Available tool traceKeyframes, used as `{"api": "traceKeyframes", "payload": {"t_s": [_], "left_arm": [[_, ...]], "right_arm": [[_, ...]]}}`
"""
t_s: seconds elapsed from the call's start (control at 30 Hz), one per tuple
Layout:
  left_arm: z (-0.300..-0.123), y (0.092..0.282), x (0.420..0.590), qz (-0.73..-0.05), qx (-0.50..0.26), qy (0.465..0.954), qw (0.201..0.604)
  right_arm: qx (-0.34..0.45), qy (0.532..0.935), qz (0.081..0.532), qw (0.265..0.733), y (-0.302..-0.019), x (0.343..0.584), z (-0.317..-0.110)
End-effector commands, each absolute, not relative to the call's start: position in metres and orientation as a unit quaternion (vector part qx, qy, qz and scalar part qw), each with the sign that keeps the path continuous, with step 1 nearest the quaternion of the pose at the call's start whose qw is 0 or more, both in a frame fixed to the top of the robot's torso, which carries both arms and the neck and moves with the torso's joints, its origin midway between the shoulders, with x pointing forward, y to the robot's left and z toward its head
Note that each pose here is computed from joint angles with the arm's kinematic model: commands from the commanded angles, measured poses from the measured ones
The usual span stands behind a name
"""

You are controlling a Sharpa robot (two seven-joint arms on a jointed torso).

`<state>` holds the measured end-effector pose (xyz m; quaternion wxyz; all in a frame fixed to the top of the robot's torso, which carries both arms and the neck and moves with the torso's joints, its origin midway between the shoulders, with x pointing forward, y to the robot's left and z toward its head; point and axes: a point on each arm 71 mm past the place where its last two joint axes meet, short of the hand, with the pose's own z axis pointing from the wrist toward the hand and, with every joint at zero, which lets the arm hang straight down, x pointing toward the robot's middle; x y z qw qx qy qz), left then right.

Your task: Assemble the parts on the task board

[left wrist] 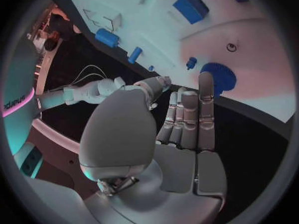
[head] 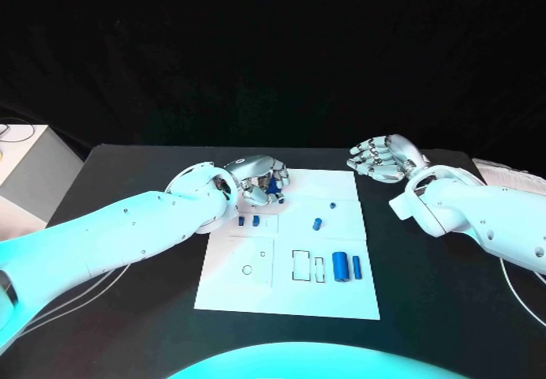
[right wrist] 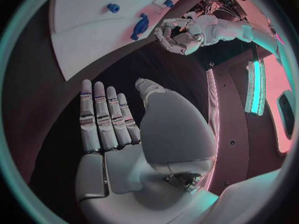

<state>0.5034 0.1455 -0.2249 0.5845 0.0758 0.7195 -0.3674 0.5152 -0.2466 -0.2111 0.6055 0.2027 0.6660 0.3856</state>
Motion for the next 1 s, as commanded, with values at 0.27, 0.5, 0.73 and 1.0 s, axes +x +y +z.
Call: {"api": "traceKeyframes", "payload": {"t_s": [0.27,0.5,0.73,1.0], "left_arm": [[-0.233,0.127,0.507,-0.311,0.174,0.732,0.581],[-0.236,0.122,0.508,-0.299,0.186,0.745,0.567],[-0.239,0.12,0.51,-0.286,0.193,0.756,0.556],[-0.24,0.12,0.514,-0.277,0.193,0.758,0.558]], "right_arm": [[0.196,0.662,0.395,0.606,-0.242,0.514,-0.209],[0.195,0.663,0.396,0.605,-0.24,0.514,-0.209],[0.194,0.663,0.397,0.605,-0.24,0.514,-0.208],[0.194,0.663,0.398,0.604,-0.239,0.514,-0.208]]}}
